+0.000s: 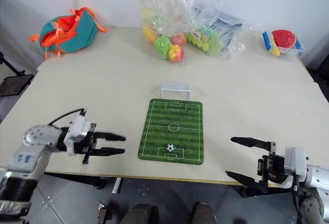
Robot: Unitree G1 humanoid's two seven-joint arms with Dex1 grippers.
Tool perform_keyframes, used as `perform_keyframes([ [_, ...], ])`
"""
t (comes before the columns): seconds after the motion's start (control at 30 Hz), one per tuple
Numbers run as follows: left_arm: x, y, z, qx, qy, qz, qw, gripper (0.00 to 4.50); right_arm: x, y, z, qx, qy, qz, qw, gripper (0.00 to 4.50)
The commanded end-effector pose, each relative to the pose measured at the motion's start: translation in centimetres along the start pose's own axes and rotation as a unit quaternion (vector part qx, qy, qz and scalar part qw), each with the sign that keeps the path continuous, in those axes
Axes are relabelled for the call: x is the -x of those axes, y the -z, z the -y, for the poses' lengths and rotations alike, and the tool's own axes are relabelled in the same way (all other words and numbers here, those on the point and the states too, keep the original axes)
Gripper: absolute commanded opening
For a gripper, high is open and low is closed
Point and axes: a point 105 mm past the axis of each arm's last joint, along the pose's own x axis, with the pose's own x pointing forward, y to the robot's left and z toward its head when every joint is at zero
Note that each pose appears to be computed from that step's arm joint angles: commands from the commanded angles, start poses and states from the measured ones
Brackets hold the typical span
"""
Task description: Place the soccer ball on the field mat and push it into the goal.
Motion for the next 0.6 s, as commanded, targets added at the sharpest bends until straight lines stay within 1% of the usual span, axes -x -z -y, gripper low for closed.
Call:
perform_keyframes([
  [0.03, 0.3, 0.4, 0.8, -0.012, -0.011, 0.002, 1.0, 0.51, 1.7, 0.2, 1.0, 0.029, 0.004, -0.012, 0.999, 4.5],
  [0.1, -0.8, 0.6, 2.0, -0.01, 0.001, 0.011, 1.0, 0.01, 2.4, 0.4, 1.7, 0.028, 0.012, -0.015, 0.999, 4.5],
  [0.2, -2.4, 0.3, 3.1, -0.015, 0.016, 0.025, 0.999, 0.01, 2.9, 0.6, 2.1, 0.025, 0.014, -0.018, 0.999, 4.5],
  [0.37, -5.0, -1.1, 2.4, -0.03, 0.011, 0.046, 0.998, 0.01, 2.3, 0.4, 1.2, 0.024, -0.011, -0.002, 1.0, 4.5],
  [0.5, -7.6, -2.4, 2.3, -0.033, 0.038, 0.064, 0.997, 0.01, 1.9, 0.4, 0.1, 0.021, -0.039, -0.003, 0.999, 4.5],
  [0.6, -9.6, -2.3, 2.6, -0.038, 0.061, 0.056, 0.996, 0.01, 1.6, 0.3, -0.4, 0.02, -0.046, 0.002, 0.999, 4.5],
])
